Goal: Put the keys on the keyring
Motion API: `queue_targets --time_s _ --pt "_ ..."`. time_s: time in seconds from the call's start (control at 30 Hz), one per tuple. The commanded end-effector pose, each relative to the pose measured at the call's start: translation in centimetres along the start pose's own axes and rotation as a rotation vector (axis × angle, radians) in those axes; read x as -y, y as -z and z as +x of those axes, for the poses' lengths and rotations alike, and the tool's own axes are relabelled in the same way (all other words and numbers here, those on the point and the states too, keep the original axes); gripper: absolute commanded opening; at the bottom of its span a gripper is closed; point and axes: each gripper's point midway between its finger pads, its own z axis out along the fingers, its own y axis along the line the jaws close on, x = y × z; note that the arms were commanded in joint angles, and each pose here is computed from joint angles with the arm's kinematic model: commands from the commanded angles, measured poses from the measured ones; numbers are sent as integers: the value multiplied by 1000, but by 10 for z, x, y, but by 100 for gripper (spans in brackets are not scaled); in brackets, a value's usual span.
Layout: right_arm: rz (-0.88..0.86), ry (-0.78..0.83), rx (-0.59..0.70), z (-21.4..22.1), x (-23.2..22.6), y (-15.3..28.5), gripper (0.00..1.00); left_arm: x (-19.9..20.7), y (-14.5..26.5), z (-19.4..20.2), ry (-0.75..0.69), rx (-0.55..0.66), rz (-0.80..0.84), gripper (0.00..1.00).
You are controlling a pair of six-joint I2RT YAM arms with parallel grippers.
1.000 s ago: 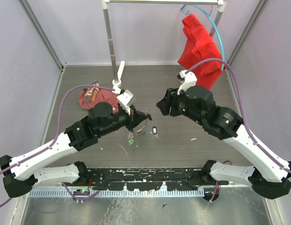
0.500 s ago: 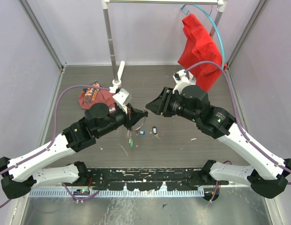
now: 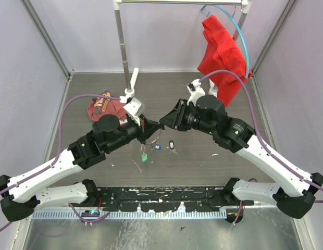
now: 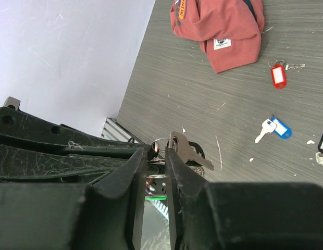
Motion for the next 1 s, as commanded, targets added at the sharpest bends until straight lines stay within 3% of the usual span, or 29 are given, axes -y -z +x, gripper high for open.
queue_targets --time_s 0.0,0.27,0.3,0.4,0.5,0.63,0.8,0.97 --pt "-72 -12 52 -15 -18 3 24 2 3 -16 0 64 13 0" --pt "-81 -13 59 -15 -18 2 2 6 2 -14 -5 62 35 1" --pt "-84 -11 66 -16 -19 3 1 7 2 -14 -9 63 46 6" --pt "-105 2 87 -19 -22 6 1 12 5 -14 -14 86 80 40" --pt "-85 32 111 -25 -19 9 1 12 8 -15 -18 98 90 59" --pt "10 108 125 -32 -6 14 1 10 12 -14 -30 97 80 70" --pt "271 244 131 -43 39 28 1 -5 14 -11 -63 67 8 78" --pt "477 340 24 -32 81 38 1 -23 3 -2 -45 -9 -37 83"
